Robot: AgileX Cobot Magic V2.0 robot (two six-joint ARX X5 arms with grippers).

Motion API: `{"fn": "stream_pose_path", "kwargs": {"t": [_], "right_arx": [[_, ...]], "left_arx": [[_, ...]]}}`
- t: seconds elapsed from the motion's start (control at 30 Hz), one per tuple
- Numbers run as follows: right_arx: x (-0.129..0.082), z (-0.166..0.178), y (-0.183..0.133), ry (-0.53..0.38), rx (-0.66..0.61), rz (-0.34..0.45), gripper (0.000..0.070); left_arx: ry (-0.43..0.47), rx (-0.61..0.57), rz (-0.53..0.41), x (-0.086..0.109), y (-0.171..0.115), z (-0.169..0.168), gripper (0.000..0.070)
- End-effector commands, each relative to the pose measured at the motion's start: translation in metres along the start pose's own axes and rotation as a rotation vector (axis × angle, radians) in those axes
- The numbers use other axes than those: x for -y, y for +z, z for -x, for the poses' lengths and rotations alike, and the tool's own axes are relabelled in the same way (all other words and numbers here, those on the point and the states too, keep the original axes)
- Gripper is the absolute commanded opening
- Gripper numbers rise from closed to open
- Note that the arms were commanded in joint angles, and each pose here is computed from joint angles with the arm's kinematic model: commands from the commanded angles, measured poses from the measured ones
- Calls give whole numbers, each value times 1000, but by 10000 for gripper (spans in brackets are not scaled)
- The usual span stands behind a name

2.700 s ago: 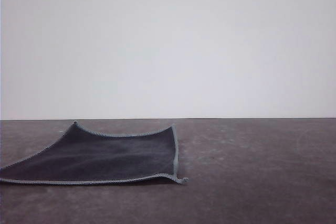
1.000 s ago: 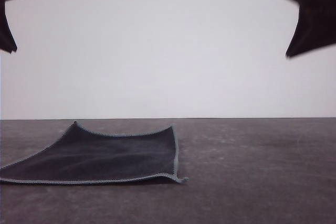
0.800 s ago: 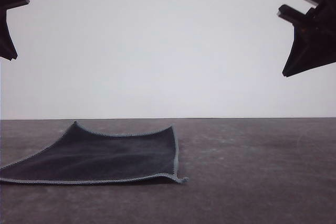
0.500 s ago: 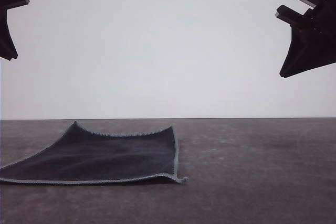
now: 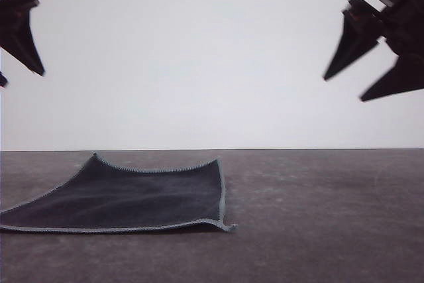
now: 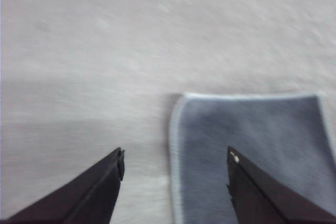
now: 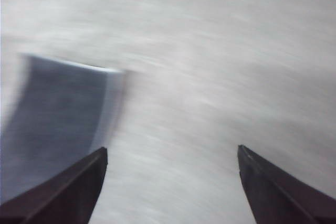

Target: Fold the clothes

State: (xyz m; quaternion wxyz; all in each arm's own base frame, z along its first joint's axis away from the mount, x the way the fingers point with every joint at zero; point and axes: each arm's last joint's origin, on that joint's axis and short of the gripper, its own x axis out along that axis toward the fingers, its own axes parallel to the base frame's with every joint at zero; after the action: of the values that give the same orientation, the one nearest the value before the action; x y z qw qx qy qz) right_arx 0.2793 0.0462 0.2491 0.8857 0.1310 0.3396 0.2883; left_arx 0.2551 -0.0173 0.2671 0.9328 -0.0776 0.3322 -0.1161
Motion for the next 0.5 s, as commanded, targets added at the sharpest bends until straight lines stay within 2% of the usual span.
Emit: {"fn": "stream_pose_path", "kwargs": {"t": [0.0,0.23,0.47], "right_arx": [[1,-13,1,42,-17,-18,506],[9,-72,-5,163,-114,-84,506],[17,-131,3,223,-196,-113,506]], "left_arx": [[-17,-31,2,-3,1,-15,382],[-111,-158,40,-17,-12,-80,382],[-146,-215,38,-28,-1,-129,382]]}}
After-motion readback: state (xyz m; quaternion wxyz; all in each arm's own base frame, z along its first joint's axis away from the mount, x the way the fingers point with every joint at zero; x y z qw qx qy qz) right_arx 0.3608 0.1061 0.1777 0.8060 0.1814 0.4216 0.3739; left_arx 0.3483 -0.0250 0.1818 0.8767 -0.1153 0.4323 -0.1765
